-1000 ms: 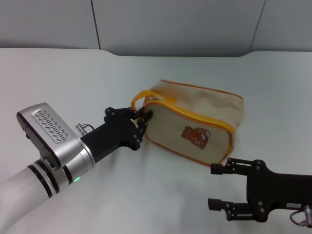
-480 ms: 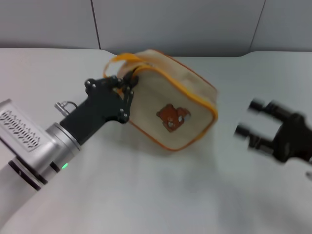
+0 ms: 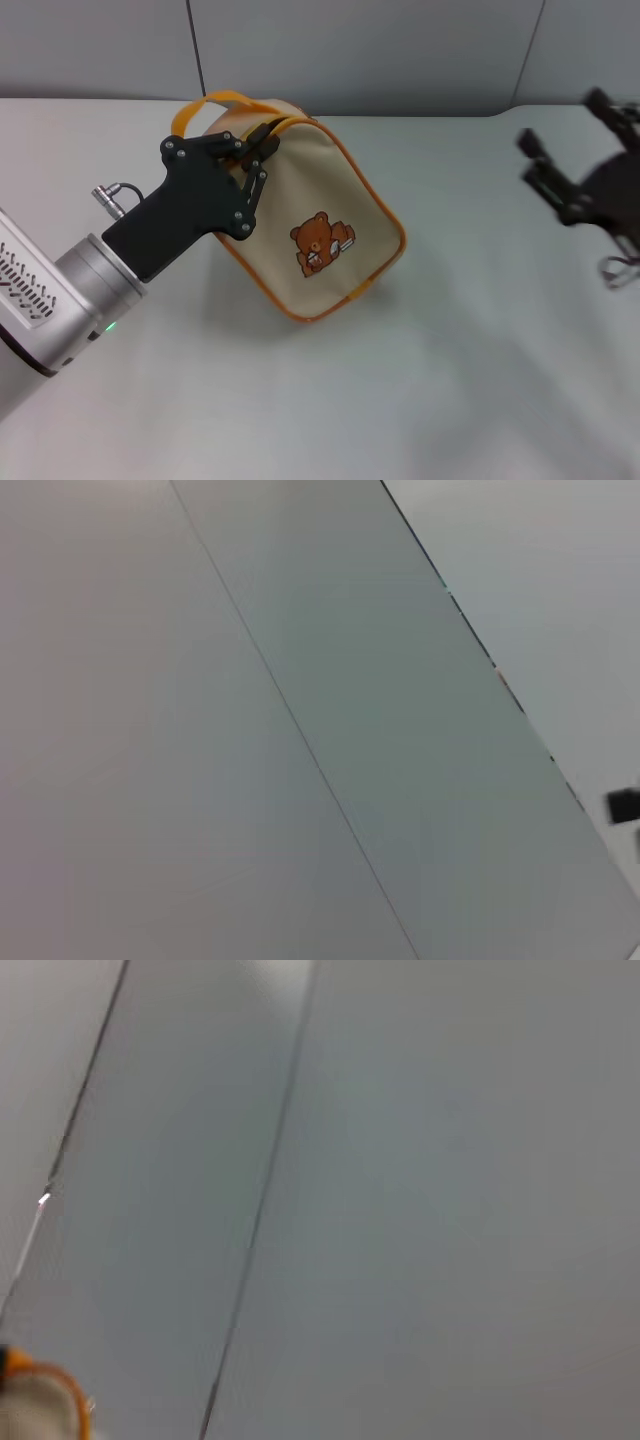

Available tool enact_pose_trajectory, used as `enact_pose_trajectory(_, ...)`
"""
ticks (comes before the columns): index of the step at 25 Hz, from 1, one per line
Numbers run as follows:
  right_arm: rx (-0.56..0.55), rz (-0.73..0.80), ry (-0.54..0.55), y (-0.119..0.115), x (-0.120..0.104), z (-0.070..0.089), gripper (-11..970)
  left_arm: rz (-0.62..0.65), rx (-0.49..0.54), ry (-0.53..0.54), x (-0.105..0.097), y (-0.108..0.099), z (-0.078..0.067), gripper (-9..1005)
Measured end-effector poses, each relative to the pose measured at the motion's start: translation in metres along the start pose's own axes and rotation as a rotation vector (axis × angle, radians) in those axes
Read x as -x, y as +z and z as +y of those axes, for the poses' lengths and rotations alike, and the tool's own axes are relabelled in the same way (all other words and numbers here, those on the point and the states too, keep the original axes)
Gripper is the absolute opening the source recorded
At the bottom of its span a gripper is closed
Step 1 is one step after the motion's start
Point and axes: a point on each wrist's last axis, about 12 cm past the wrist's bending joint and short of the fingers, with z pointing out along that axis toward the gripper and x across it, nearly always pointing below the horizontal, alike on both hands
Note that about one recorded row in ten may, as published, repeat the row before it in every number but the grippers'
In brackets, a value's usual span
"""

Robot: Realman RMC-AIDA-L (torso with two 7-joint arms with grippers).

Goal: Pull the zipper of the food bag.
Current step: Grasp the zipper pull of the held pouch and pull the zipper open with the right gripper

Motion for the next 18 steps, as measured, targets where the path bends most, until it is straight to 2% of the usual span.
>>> enact_pose_trajectory(3,0.055,0.026,-0.081,0.027,-0.003,0.010,756,-0.002,-0.002,0.004,0.000,0.000,0.001,48)
enact_pose_trajectory(7,0.145,0.069,-0.128,0.058,-0.006,0.027,756,0.000,-0.003,0.006,0.000,0.000,0.001,47)
enact_pose_trajectory(11,0.233,0.075,-0.169,0.072,-0.006,0.045,755,0.000,-0.004,0.006,0.000,0.001,0.001,47)
enact_pose_trajectory(18,0.332,0.088,-0.201,0.079,-0.007,0.060,755,-0.002,-0.023,0.008,0.000,0.005,-0.001,45)
